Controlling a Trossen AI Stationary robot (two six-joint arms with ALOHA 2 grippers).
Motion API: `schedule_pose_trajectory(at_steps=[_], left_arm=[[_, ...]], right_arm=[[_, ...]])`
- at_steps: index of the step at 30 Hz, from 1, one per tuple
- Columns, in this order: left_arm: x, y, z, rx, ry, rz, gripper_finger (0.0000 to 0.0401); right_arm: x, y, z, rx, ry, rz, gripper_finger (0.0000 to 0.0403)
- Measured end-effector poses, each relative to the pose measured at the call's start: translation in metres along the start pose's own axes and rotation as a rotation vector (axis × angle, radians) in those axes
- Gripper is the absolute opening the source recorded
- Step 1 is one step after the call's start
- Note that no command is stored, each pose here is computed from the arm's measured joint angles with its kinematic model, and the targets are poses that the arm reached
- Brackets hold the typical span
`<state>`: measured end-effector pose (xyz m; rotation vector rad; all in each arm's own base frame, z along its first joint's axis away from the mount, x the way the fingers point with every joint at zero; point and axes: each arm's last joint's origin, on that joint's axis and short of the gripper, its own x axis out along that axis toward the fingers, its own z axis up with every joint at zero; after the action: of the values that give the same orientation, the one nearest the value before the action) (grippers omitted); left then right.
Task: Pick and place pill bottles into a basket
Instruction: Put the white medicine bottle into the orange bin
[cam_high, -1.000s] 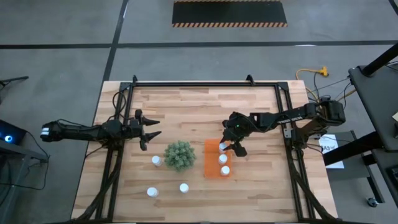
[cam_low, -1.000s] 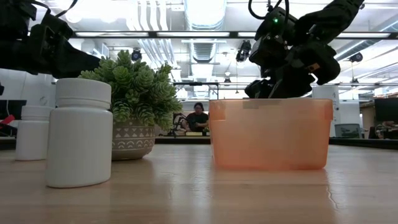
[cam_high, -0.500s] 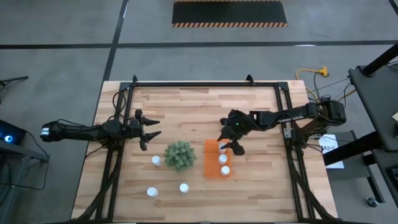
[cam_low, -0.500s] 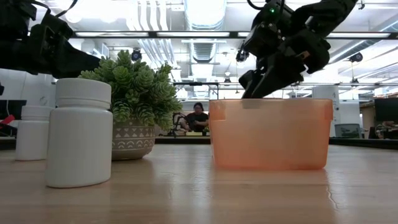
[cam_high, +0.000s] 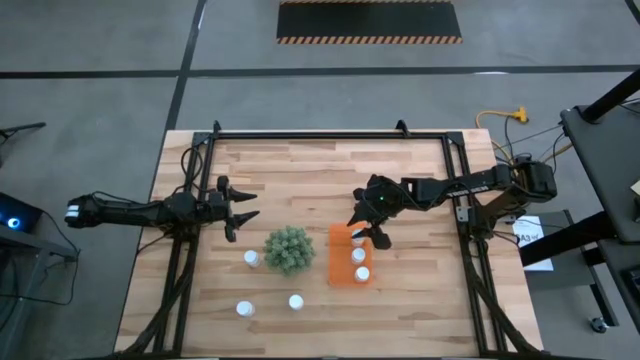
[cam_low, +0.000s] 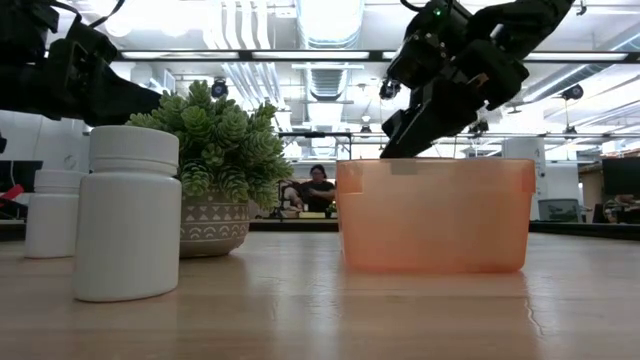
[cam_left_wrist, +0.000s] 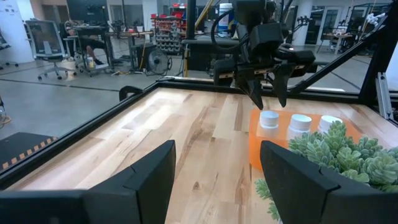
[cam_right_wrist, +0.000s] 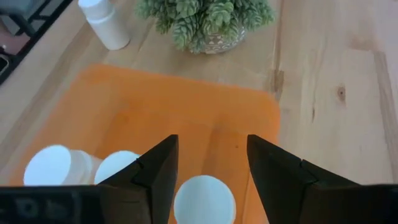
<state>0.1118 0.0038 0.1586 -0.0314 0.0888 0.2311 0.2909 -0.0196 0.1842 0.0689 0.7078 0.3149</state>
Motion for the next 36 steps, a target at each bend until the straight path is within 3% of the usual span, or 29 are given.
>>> schedule_pose_trajectory(at_steps=[11, 17, 25, 30, 36], left_arm=[[0.0, 0.0, 0.0, 0.0, 0.0, 0.0, 0.0218], [0.0, 0.0, 0.0, 0.0, 0.0, 0.0, 0.0218], [0.0, 0.0, 0.0, 0.0, 0.001, 0.0, 0.0218], [0.0, 0.0, 0.0, 0.0, 0.0, 0.0, 0.0218], [0.0, 0.0, 0.0, 0.0, 0.0, 0.0, 0.0218]], right_arm=[[-0.011, 0.005, 0.003, -0.018, -0.202, 0.018, 0.018], [-0.036, 0.018, -0.014, 0.002, -0.273, 0.014, 0.0178], [-0.061, 0.04, -0.045, -0.048, -0.566, 0.053, 0.0178], [-0.072, 0.052, -0.056, -0.067, -0.594, 0.076, 0.0176], [-0.084, 0.065, -0.064, -0.085, -0.667, 0.014, 0.0175]])
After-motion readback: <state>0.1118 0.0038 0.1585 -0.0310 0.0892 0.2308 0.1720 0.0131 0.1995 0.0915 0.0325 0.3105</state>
